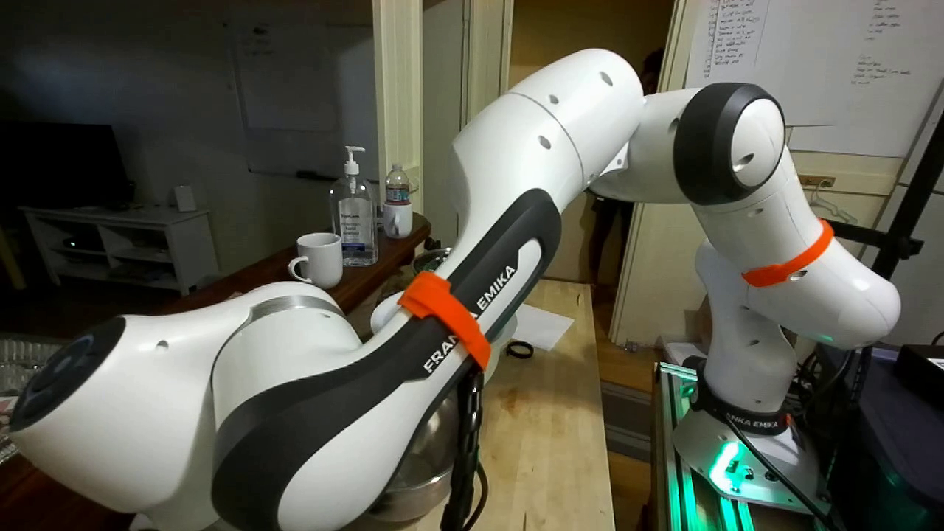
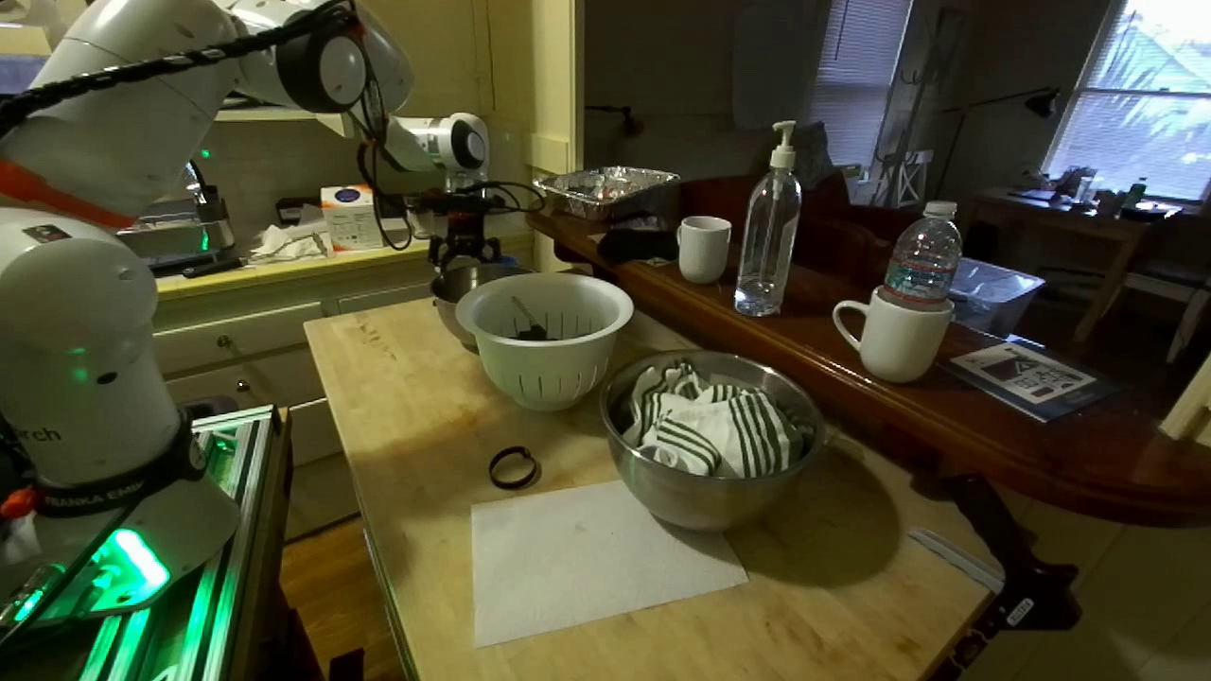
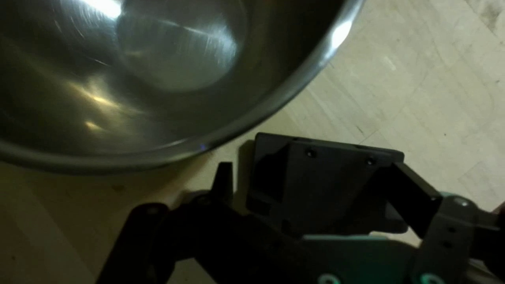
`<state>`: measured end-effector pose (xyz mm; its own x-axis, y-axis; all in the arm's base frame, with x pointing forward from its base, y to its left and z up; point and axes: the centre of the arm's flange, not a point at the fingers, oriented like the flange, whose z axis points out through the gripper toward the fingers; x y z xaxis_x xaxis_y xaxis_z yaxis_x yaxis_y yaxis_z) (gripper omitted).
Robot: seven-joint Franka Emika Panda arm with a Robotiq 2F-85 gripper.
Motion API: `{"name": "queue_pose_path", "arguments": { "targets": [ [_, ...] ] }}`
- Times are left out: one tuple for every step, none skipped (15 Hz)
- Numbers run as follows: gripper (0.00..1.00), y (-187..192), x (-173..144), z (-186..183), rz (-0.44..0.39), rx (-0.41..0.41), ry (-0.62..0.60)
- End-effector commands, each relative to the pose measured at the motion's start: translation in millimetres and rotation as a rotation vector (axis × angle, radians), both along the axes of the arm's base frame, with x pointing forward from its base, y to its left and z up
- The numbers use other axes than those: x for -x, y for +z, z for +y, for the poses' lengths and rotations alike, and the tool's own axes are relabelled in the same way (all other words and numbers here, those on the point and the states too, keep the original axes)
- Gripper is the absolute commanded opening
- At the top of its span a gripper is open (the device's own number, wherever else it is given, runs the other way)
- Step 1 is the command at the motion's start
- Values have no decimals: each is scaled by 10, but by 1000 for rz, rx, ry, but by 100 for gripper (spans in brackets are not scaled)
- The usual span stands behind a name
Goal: Put the blue spoon on the top countertop
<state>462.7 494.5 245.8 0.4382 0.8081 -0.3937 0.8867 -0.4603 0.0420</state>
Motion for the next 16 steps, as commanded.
{"name": "queue_pose_path", "arguments": {
  "targets": [
    [100, 35, 16, 68, -5, -34, -6],
    [100, 73, 29, 82, -6, -38, -13],
    [100, 103, 43, 106, -6, -38, -20],
    [100, 118, 47, 126, -4, -42, -28],
    [100, 124, 50, 145, 1, -48, -29],
    [100, 121, 47, 154, 9, -50, -34],
    [100, 124, 50, 160, 13, -55, -36],
    [100, 127, 51, 163, 16, -59, -39],
    [100, 130, 51, 163, 20, -62, -42],
    [100, 131, 51, 164, 23, -64, -45],
    [100, 129, 52, 164, 26, -66, -47],
    [100, 126, 56, 162, 28, -70, -51],
    [100, 122, 60, 159, 31, -72, -56],
    [100, 118, 62, 160, 33, -73, -58],
    [100, 113, 62, 158, 37, -75, -64],
    [100, 107, 61, 158, 38, -74, -70]
  ]
}}
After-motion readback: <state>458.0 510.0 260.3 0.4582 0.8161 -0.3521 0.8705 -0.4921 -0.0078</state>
